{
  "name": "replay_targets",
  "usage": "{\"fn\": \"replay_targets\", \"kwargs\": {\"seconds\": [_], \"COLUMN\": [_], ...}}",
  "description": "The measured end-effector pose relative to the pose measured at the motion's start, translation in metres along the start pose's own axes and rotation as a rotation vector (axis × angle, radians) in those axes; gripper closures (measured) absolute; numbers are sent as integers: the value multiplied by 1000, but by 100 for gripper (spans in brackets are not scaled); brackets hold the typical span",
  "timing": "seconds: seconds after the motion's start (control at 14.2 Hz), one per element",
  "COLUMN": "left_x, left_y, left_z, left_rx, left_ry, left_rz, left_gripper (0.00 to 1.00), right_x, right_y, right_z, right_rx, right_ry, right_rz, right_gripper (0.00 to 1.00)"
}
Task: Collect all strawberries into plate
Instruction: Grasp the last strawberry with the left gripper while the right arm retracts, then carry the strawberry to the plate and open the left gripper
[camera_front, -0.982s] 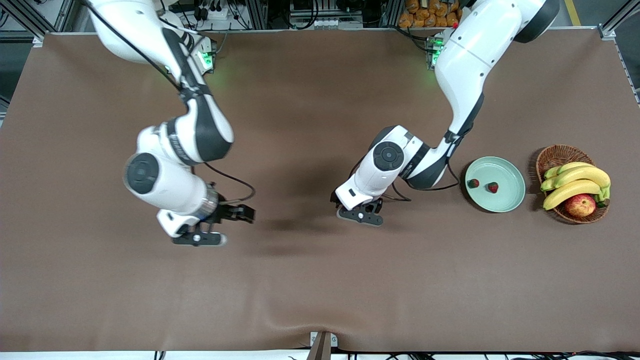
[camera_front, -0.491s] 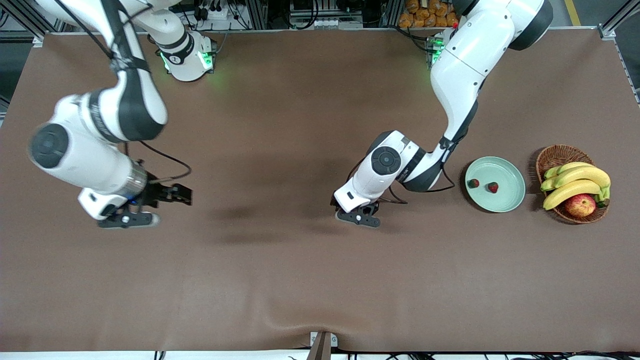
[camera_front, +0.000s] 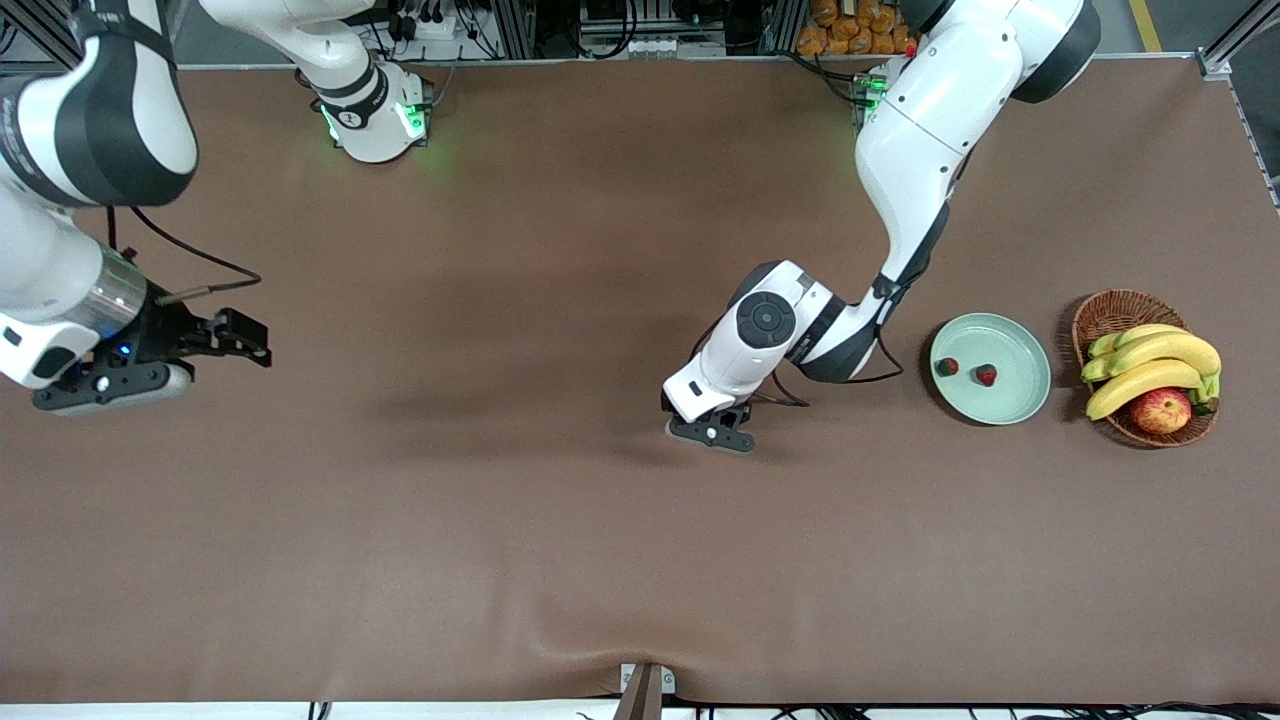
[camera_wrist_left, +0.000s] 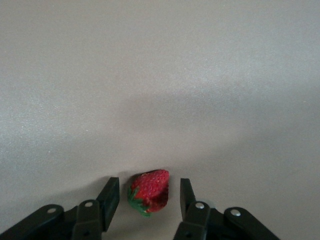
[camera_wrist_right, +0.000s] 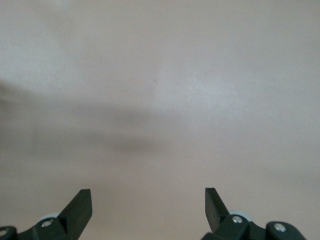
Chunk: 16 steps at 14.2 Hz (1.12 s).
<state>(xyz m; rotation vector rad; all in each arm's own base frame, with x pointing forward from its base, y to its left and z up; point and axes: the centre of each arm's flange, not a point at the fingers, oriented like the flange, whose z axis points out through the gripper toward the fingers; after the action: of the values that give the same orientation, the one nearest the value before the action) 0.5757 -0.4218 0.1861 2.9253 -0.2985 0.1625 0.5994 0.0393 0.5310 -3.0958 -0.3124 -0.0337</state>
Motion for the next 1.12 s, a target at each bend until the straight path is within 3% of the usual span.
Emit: {"fn": "replay_targets", "kwargs": {"seconds": [0.35, 0.42, 0.56, 0.84, 1.12], "left_x": [-1, -1, 1, 19, 31], "left_y": [-2, -4, -6, -14, -61], "left_z": [6, 7, 6, -11, -44], "left_rx": [3, 5, 5, 4, 56], "left_ry": [-7, -8, -3, 33, 16], "left_rz": [-2, -4, -5, -22, -51], "left_gripper": [44, 48, 66, 66, 66], "right_x": [-24, -31, -46, -62, -68], "right_y": [-4, -4, -2, 10, 22], "right_z": [-50, -59, -76, -83, -86], "right_rx": [-7, -6, -4, 4, 6], "right_ry": [-37, -43, -60, -110, -117], "right_rz": [-9, -6, 16, 78, 111], "right_gripper": [0, 0, 0, 0, 0]}}
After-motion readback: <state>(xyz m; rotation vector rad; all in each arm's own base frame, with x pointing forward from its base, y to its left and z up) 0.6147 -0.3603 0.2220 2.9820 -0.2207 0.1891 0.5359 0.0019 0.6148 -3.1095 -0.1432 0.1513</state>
